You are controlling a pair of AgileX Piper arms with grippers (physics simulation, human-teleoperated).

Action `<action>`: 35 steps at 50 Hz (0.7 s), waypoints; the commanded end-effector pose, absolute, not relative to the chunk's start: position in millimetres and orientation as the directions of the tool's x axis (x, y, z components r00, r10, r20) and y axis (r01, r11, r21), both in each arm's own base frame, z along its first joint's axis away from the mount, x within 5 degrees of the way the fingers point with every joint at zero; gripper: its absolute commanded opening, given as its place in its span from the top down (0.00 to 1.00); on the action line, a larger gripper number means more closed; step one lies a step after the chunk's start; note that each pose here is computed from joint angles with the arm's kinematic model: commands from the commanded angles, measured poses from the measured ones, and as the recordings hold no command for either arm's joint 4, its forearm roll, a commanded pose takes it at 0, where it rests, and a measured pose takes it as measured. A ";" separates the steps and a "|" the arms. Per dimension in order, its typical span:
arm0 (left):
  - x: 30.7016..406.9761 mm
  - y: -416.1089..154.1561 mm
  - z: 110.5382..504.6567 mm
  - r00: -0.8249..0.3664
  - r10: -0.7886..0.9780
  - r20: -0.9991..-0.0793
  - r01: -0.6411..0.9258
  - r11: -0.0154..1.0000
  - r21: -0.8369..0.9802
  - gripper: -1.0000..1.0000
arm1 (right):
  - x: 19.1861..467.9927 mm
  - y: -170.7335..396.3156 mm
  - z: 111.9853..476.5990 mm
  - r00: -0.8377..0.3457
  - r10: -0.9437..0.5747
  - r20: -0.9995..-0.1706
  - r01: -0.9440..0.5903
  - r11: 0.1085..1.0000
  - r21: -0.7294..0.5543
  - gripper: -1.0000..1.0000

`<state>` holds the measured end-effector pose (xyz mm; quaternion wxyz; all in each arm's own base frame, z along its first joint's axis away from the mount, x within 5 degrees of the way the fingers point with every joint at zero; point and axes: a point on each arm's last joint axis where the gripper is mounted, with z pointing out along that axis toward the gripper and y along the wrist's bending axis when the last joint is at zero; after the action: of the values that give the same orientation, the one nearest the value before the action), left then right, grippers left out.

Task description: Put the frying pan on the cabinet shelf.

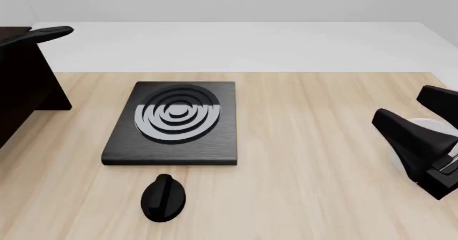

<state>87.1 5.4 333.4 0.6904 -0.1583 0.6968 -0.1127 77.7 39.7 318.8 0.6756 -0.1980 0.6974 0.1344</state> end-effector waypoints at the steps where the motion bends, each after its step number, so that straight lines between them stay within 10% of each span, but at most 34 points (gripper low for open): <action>1: 63.8 6.7 324.3 -0.012 0.005 -1.000 -0.105 0.994 0.006 0.00 | 71.4 32.0 323.2 0.002 -0.079 -0.997 -0.410 0.909 -0.073 0.00; 35: 3.0 0.1 322.2 0.005 0.063 -0.998 -0.048 0.997 0.063 0.00 | 52.8 17.9 334.6 0.016 -0.063 -0.998 -0.321 0.945 -0.065 0.00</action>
<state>9.1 0.4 322.8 0.7080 0.0062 0.7052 0.0377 60.9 23.1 326.9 0.6926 -0.1521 0.6975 0.1030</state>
